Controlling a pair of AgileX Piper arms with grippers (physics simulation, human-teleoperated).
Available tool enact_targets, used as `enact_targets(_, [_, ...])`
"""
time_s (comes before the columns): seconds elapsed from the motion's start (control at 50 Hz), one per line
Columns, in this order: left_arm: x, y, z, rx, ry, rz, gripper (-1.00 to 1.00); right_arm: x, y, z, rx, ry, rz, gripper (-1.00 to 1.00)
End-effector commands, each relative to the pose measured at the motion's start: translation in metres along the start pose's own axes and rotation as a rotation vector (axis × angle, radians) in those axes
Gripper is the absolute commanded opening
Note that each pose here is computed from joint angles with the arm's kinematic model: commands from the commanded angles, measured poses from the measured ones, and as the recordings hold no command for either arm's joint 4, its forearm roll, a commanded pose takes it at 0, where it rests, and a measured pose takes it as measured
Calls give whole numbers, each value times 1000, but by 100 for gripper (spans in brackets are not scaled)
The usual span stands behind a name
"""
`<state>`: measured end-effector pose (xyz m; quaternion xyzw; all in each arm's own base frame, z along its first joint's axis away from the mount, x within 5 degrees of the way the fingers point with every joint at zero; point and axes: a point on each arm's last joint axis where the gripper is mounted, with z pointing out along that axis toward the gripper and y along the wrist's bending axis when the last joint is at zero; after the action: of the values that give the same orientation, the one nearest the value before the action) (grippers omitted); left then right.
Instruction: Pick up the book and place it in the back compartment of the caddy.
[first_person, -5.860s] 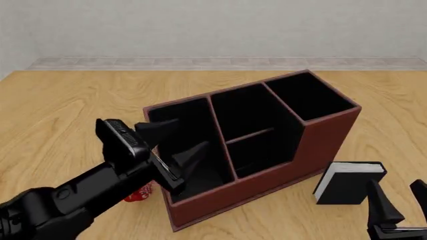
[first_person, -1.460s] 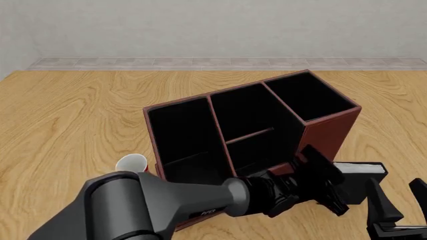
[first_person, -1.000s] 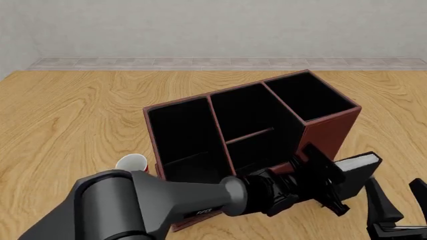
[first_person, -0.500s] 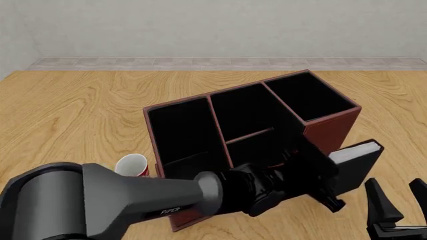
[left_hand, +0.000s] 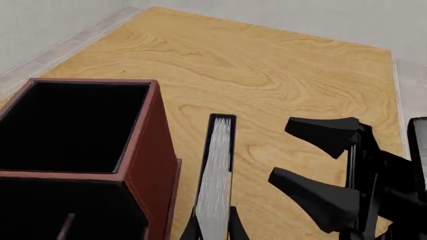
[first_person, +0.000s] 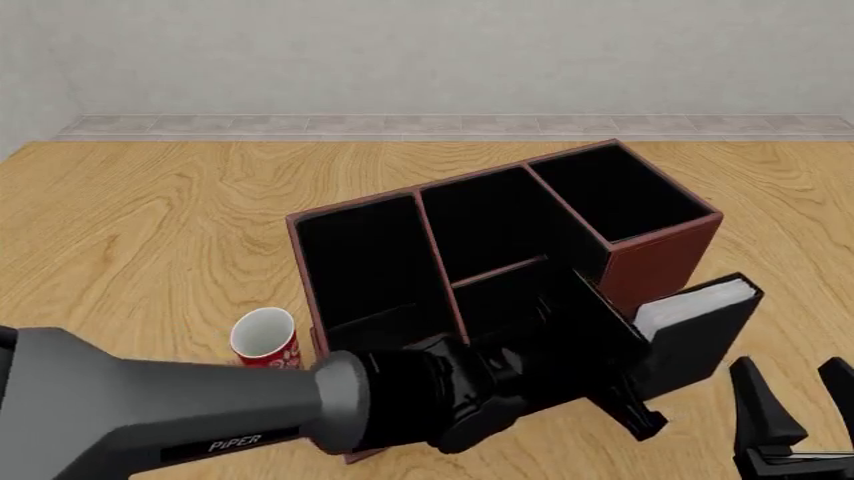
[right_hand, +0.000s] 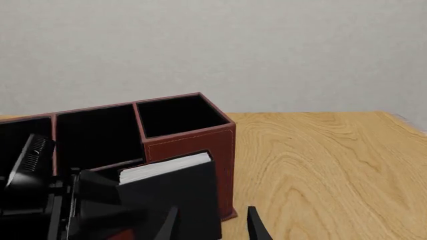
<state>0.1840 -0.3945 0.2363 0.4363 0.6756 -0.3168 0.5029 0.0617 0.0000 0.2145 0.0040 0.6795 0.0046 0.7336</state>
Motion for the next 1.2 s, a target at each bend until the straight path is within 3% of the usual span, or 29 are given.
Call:
enact_targets(0.02, [-15,2,-26,-7,-51,19,-100,0,0,0,0,0,0,100])
enact_targets(0.2, [-26,1,-46,-4,-79,13,-100,0,0,0,0,0,1,100])
enact_targets(0.62, [-30,17,-85,-49,-100,24,-100,0,0,0,-1,-1,-1,100])
enact_targets(0.96, [-35,22,-117,-68,-113,32,-100,0,0,-1,-1,-1,-1,100])
enact_targets(1.0, [-35,25,-124,-76,-134,-12,-100,0,0,-1,-1,0,0,100])
enact_targets(1.2, [-35,25,-139,-83,-143,11,-100,0,0,-1,-1,0,1,100])
